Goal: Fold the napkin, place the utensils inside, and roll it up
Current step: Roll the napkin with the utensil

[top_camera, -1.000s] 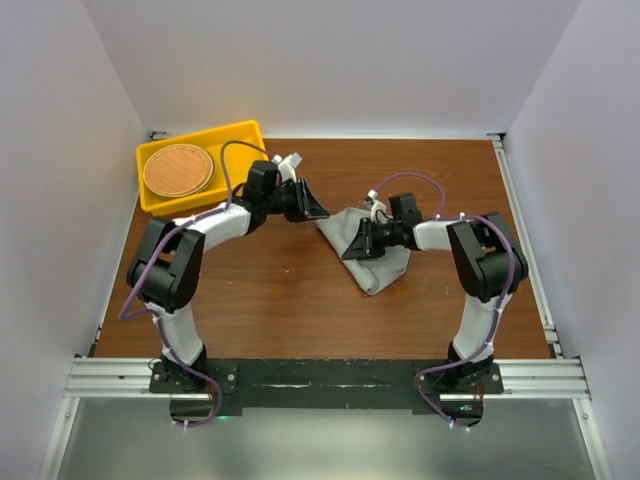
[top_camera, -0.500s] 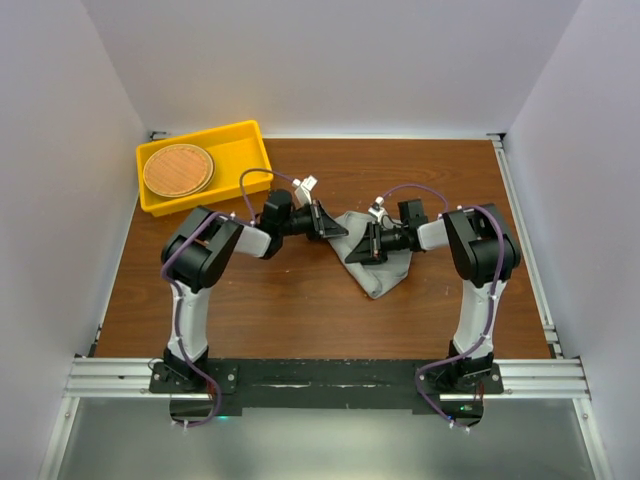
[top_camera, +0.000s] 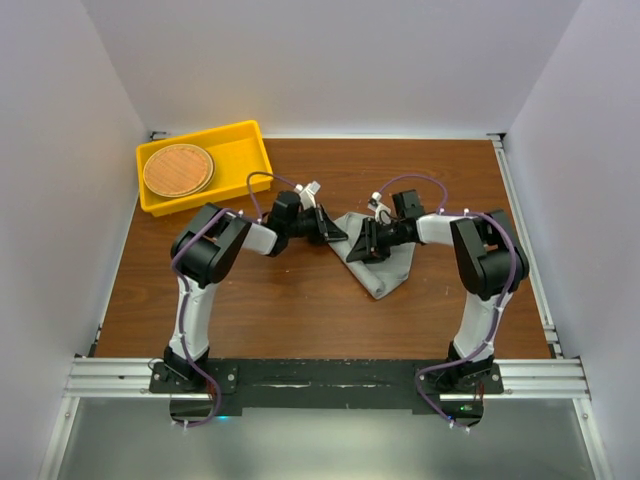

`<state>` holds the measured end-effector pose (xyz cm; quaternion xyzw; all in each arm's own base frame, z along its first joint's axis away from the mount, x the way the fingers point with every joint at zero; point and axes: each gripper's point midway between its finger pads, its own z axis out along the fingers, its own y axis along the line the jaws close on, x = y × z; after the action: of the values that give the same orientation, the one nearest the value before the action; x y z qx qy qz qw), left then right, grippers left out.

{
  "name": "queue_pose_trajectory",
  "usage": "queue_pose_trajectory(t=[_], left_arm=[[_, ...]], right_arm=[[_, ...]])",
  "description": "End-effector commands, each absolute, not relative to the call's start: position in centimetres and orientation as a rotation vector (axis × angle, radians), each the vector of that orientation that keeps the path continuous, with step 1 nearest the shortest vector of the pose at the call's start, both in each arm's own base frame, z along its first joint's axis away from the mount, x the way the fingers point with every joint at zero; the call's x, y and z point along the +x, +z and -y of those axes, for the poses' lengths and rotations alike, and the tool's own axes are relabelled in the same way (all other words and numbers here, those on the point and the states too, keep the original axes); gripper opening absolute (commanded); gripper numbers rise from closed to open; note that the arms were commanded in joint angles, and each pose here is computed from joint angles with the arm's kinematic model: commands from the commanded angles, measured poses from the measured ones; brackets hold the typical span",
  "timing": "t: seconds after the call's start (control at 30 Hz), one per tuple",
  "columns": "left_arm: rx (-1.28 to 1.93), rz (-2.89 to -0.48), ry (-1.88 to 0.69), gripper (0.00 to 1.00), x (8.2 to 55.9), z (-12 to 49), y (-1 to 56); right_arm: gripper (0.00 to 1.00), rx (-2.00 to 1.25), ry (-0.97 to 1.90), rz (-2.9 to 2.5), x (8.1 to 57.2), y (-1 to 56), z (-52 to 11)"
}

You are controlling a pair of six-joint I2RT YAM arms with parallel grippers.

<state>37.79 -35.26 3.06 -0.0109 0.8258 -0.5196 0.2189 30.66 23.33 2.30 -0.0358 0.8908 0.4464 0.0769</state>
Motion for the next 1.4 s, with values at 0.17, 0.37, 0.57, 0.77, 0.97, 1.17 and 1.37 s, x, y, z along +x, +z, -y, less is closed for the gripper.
queue_pose_trajectory(t=[0.17,0.37,0.57,0.77,0.97,1.17,1.37], left_arm=[[-0.089,-2.537,-1.172,0.0,36.3,32.2,-3.9],[-0.075,-2.546,-1.176,0.0,36.4,32.4,-3.4],[-0.068,-2.56,-1.192,0.0,36.4,32.7,-3.0],[-0.067,-2.613,-1.17,0.0,36.1,32.5,-3.3],[-0.054,-2.642,-1.167,0.0,35.8,32.5,-3.2],[-0.055,-2.662,-1.162,0.0,35.6,32.5,-2.9],[-0.065,-2.68,-1.164,0.0,35.2,32.3,-3.0]], right_arm=[[0.54,-0.278,0.726,-2.818,28.7,3.7,-18.9],[0.54,-0.312,0.538,-2.807,25.0,3.6,-17.6],[0.39,-0.28,0.375,-2.817,23.7,1.8,-15.6],[0.34,-0.25,0.339,-2.709,26.2,7.3,-16.5],[0.57,-0.419,0.356,-2.561,28.8,8.9,-19.6],[0.65,-0.571,0.179,-2.526,32.1,7.4,-23.6],[0.66,-0.606,-0.016,-2.505,33.9,5.2,-25.4]])
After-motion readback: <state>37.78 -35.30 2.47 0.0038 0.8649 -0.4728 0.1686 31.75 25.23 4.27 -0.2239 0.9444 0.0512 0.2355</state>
